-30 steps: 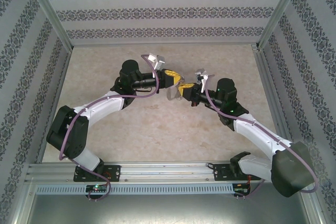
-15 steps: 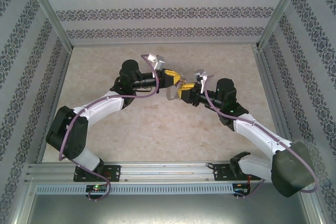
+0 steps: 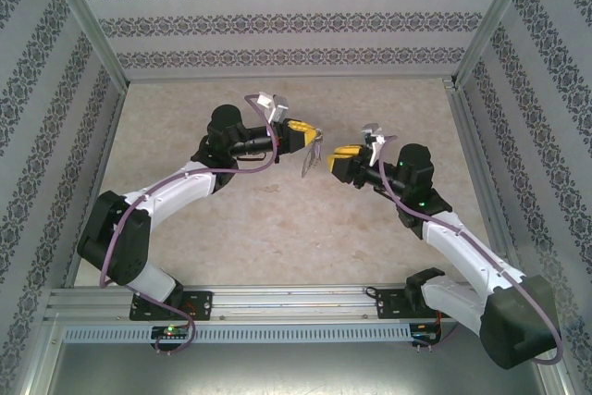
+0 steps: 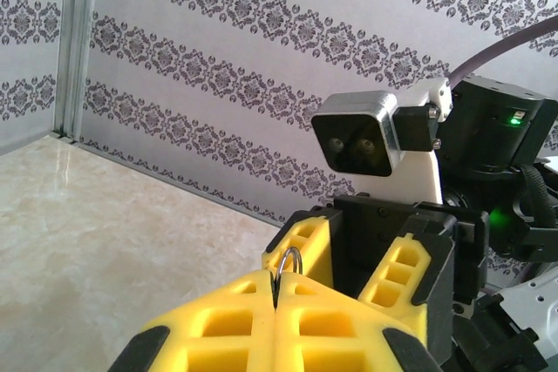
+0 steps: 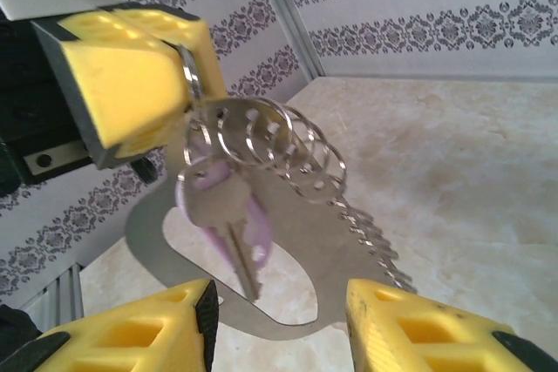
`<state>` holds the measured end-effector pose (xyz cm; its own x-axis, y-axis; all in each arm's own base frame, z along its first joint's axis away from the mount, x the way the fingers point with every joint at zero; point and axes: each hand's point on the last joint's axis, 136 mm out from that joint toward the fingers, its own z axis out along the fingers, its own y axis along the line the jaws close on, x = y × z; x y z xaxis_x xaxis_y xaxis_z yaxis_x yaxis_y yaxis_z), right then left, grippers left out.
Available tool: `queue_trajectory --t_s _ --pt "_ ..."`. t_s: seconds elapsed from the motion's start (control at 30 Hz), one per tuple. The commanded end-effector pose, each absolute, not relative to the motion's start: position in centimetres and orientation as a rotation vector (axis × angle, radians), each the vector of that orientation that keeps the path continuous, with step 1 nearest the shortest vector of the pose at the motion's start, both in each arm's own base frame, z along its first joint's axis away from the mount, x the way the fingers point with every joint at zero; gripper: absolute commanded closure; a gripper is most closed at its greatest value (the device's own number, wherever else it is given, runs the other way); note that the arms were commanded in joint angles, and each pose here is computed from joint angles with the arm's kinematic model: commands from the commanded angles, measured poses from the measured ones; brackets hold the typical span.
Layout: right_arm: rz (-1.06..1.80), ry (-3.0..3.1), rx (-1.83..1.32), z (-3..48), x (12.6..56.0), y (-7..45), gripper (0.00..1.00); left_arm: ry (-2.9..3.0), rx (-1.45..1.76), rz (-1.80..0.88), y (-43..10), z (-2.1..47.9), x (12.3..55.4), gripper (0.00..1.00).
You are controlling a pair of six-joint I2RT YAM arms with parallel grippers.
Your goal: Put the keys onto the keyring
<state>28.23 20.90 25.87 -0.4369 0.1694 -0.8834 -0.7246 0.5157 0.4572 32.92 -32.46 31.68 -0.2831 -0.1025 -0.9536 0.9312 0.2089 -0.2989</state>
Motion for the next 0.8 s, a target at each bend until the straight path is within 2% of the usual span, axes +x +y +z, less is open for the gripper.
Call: queue_trajectory --t_s 0.0,0.1,0.27,0.77 --pt "1.124 1.667 -0.468 28.7 28.2 21.0 0.55 1.403 0.853 -1.255 -32.3 33.2 32.0 1.0" --pt "1.096 1.664 -0.424 29.2 28.5 21.2 0.5 1.405 0.85 -1.246 -32.2 33.2 32.1 1.0" --pt "1.0 1.656 -0.342 29.1 28.7 21.2 0.48 1.41 0.839 -1.231 -32.1 33.2 32.3 1.0" --pt "0.941 1.632 -0.355 29.2 28.5 23.1 0.47 1.417 0.822 -1.219 -31.9 33.3 32.5 1.0"
